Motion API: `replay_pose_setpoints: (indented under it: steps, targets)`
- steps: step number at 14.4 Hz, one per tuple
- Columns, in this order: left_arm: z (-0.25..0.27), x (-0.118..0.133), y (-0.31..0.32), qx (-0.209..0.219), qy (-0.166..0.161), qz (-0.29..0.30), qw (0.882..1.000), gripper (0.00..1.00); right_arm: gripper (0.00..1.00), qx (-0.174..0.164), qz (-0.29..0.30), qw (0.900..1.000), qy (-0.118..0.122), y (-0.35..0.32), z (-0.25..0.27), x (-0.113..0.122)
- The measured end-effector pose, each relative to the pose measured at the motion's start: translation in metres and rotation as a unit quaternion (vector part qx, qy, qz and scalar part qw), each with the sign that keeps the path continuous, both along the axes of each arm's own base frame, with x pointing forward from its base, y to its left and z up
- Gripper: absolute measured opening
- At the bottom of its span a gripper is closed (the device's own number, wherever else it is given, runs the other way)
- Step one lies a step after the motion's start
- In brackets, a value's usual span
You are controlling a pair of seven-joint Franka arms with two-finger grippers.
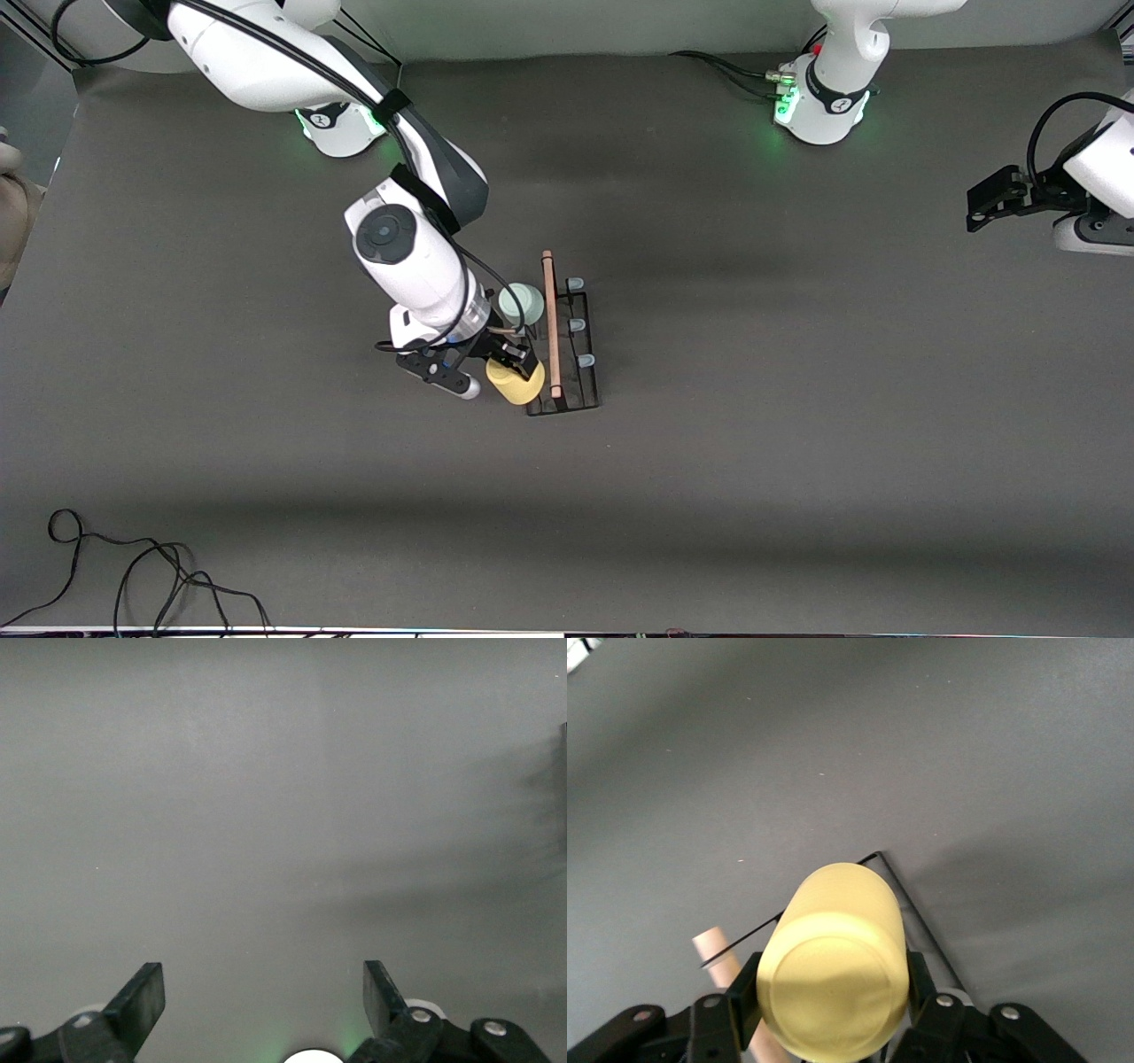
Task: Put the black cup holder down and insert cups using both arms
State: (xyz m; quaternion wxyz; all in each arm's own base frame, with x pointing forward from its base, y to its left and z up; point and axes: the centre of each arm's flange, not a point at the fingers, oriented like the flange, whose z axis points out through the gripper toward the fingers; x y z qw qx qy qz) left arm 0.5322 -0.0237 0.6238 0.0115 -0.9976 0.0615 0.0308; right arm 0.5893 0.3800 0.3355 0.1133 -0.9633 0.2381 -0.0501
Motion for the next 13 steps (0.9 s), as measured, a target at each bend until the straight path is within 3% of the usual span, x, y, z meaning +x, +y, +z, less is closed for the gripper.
replay_pose_setpoints:
  steps: [2, 6, 10, 13]
  targets:
    - [0.0, 0.0, 0.0, 0.0, 0.0, 0.0, 1.0, 1.0, 0.67, -0.002, -0.001, 1.0, 0.002, -0.001, -0.006, 0.001]
    - [0.0, 0.0, 0.0, 0.0, 0.0, 0.0, 1.0, 1.0, 0.97, 0.001, -0.005, 1.0, -0.003, -0.003, -0.002, 0.006]
    - [0.0, 0.0, 0.0, 0.0, 0.0, 0.0, 1.0, 1.0, 1.0, -0.006, -0.001, 1.0, -0.013, -0.016, 0.02, 0.014]
    - [-0.001, 0.0, 0.0, 0.0, 0.001, 0.0, 1.0, 1.0, 1.0, -0.024, 0.047, 0.999, -0.003, -0.062, 0.061, 0.023]
